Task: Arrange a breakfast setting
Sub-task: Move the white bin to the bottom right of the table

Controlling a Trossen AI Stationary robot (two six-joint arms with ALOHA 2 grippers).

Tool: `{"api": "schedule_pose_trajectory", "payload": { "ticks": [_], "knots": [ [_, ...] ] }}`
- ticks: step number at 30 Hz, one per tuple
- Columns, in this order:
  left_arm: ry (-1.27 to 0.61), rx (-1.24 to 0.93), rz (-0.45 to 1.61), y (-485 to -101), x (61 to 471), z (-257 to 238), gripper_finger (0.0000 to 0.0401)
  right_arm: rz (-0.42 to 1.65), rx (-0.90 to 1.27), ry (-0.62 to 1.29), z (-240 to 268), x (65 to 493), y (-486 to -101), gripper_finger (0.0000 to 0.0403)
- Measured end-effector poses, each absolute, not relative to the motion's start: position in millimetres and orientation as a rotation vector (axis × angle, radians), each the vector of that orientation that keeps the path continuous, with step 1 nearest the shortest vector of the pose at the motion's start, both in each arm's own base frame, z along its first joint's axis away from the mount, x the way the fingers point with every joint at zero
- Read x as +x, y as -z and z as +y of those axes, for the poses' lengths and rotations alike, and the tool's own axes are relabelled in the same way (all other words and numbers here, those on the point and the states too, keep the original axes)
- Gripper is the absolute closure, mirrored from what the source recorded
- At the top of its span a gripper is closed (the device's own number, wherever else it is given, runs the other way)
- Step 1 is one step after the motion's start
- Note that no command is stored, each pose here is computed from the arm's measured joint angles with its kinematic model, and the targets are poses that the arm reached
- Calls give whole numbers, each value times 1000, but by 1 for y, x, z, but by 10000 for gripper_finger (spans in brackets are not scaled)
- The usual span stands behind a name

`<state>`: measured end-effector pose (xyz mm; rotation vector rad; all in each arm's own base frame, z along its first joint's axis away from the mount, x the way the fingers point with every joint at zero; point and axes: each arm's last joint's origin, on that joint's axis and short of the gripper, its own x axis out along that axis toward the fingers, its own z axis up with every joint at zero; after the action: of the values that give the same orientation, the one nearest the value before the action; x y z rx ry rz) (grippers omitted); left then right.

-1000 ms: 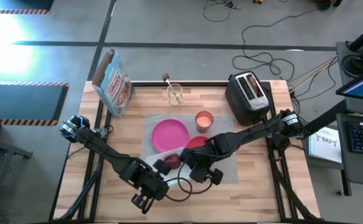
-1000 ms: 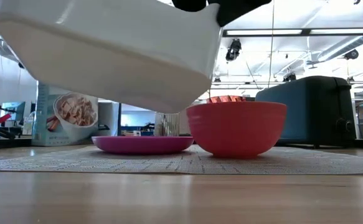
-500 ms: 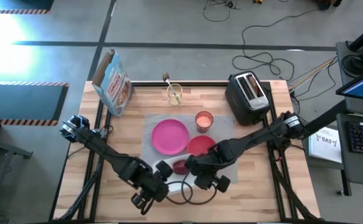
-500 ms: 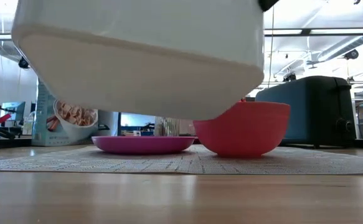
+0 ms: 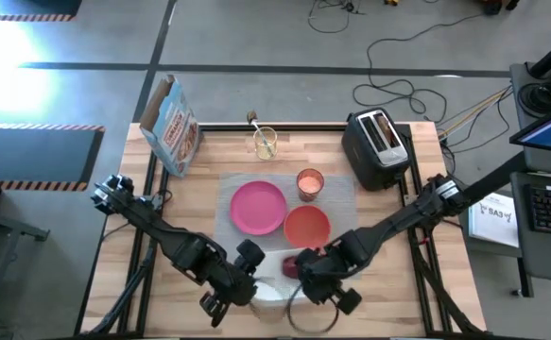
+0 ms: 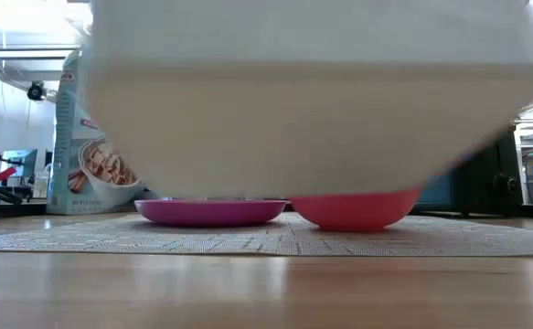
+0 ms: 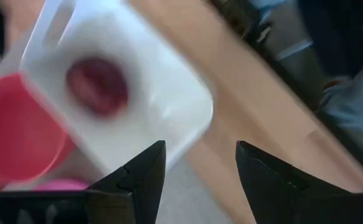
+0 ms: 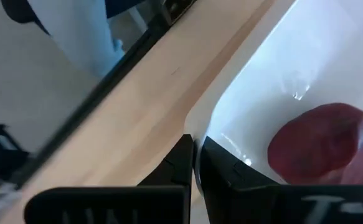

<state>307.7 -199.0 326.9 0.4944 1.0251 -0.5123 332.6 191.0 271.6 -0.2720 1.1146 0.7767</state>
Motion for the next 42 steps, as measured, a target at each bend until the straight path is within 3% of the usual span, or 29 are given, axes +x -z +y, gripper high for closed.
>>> {"api": "schedule_pose_trajectory", "payload": {
  "ticks": [9, 23, 35, 42],
  "knots": [
    [423, 438, 1073, -326, 305, -196, 223, 1372, 102, -502, 224, 303, -269, 395],
    [485, 513, 1138, -323, 300, -192, 223, 1520, 615, -1, 279, 253, -269, 395],
    [532, 587, 1117, -323, 301, -191, 223, 1380, 749, 363, 310, 202, -265, 394],
    [549, 627, 1111, -323, 304, -186, 223, 1407, 766, 497, 314, 180, -258, 394]
  ]
}}
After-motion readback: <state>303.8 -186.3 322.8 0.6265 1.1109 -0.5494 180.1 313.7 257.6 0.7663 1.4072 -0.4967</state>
